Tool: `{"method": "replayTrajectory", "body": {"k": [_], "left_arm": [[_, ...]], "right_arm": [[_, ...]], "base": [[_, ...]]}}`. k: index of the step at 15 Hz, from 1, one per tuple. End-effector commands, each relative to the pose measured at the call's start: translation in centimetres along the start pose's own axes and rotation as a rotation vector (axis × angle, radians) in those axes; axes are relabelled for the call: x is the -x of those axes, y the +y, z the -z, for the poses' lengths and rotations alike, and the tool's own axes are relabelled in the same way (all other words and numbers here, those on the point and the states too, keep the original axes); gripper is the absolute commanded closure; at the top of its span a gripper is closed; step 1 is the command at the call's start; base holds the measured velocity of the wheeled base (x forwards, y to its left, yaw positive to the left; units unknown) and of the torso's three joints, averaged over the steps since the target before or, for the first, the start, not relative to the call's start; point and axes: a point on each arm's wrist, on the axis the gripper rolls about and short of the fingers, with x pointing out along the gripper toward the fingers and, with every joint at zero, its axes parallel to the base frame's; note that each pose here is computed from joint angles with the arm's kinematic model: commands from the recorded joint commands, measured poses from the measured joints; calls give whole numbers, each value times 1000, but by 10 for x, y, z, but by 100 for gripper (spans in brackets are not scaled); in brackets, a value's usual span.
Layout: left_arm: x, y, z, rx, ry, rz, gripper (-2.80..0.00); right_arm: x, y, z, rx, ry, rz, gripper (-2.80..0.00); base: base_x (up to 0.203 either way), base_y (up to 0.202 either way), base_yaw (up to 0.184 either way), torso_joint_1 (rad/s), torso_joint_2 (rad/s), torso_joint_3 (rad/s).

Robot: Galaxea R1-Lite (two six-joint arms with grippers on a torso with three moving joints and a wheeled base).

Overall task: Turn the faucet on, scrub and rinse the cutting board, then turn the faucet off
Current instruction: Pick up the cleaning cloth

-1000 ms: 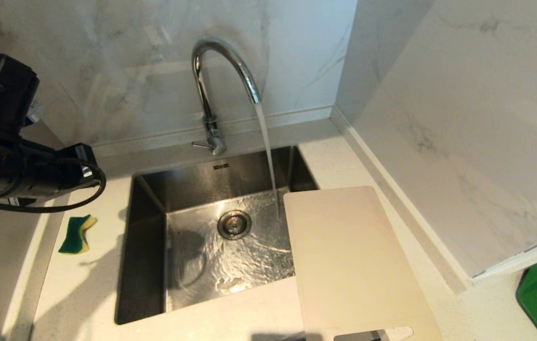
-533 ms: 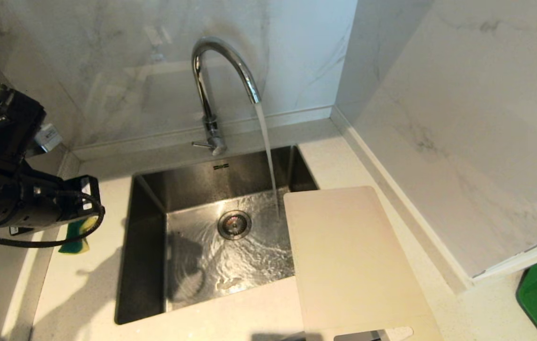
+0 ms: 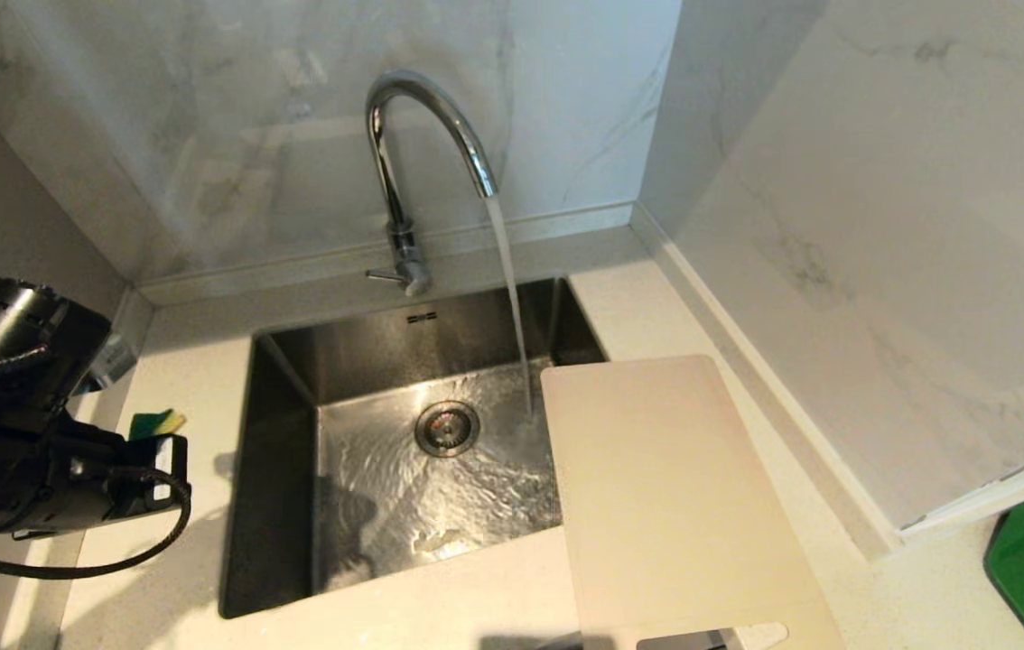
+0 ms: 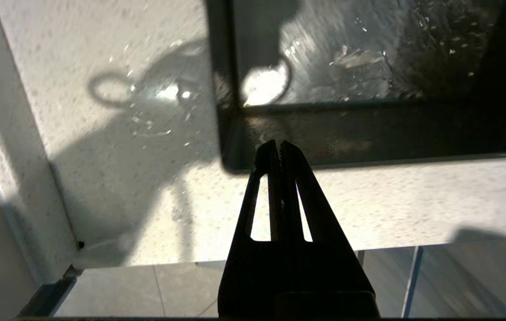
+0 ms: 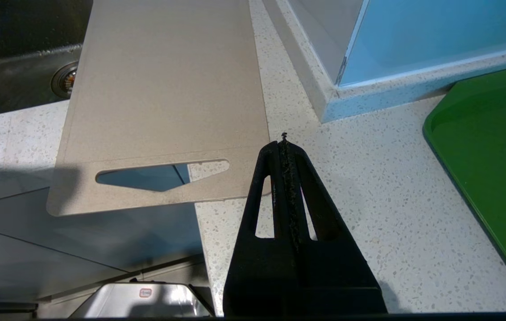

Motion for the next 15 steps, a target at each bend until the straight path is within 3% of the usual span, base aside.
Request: {"method": "replayTrajectory", "body": {"k": [1, 5, 7, 15], "left_arm": [[-4, 6, 9, 0, 34, -21, 0], [0, 17, 10, 31, 35, -24, 0], [2, 23, 8, 19, 47, -12, 0], [10, 30, 1, 46, 24, -25, 0]], "right_arm": [[0, 0, 0, 0, 0, 0, 0], [0, 0, 0, 0, 0, 0, 0], [0, 0, 0, 0, 0, 0, 0], [0, 0, 0, 0, 0, 0, 0]], "base": [[0, 0, 0, 0, 0, 0], [0, 0, 0, 0, 0, 0], [0, 0, 0, 0, 0, 0], [0, 0, 0, 0, 0, 0]]}}
